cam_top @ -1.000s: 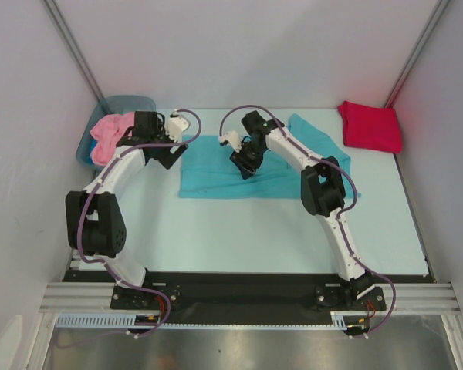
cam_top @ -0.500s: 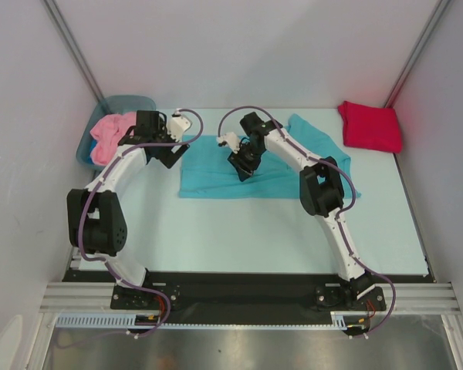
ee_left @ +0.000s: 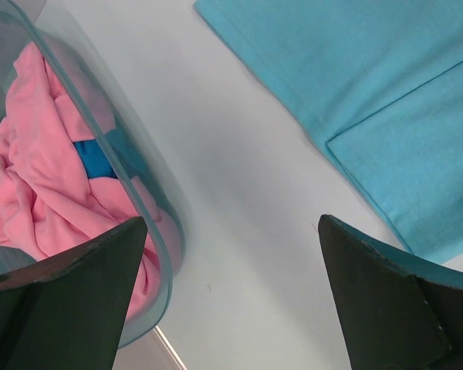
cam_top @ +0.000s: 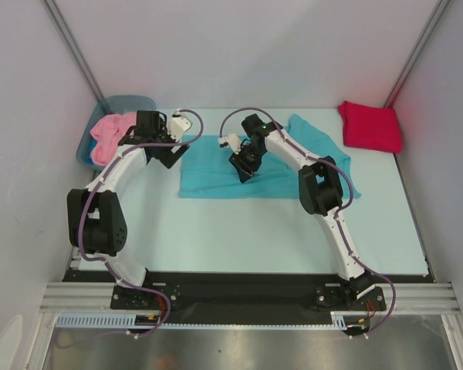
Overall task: Fold and stack the t-shirts
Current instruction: Fold the tshirt
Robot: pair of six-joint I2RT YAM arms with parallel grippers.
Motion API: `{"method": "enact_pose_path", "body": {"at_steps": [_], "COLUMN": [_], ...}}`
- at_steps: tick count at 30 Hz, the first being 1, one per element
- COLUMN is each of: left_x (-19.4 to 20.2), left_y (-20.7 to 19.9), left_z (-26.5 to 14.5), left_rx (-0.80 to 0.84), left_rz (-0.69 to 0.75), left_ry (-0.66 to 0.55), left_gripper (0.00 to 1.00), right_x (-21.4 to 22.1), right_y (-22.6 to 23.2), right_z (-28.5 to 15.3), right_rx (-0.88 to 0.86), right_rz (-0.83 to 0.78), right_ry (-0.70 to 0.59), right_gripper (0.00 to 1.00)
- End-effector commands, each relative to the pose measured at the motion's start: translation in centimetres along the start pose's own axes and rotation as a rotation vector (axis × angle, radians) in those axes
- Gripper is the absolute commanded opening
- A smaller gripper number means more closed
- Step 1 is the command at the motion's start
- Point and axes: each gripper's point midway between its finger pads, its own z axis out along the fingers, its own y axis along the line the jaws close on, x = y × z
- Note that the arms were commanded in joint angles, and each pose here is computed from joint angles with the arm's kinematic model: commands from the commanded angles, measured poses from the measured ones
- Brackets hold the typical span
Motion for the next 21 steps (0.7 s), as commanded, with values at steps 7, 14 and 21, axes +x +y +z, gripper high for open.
{"method": "enact_pose_path", "body": {"at_steps": [7,14,21], "left_x": [-1.7,-2.0,-1.9], "left_y": [1.1,0.8,0.6], "left_z": [-0.6,-0.4,-0.3], "left_rx": [-0.036,-0.031,-0.027], "left_rz": [0.025,0.027,0.03], "left_ry": [-0.034,-0.036,-0.032], "left_gripper": [1.0,1.0,1.0], "right_x": [-1.2,-0.9,-0.9], "right_y": [-1.2,-2.0,-2.8], "right_z": [-0.7,-0.8,-1.1], "right_rx": [0.028,0.046,0.064], "right_rz": [-0.006,-0.007,-0.012], "right_ry": [-0.038,-0.035,-0.038], "right_gripper": [0.48,0.48,0.49]}}
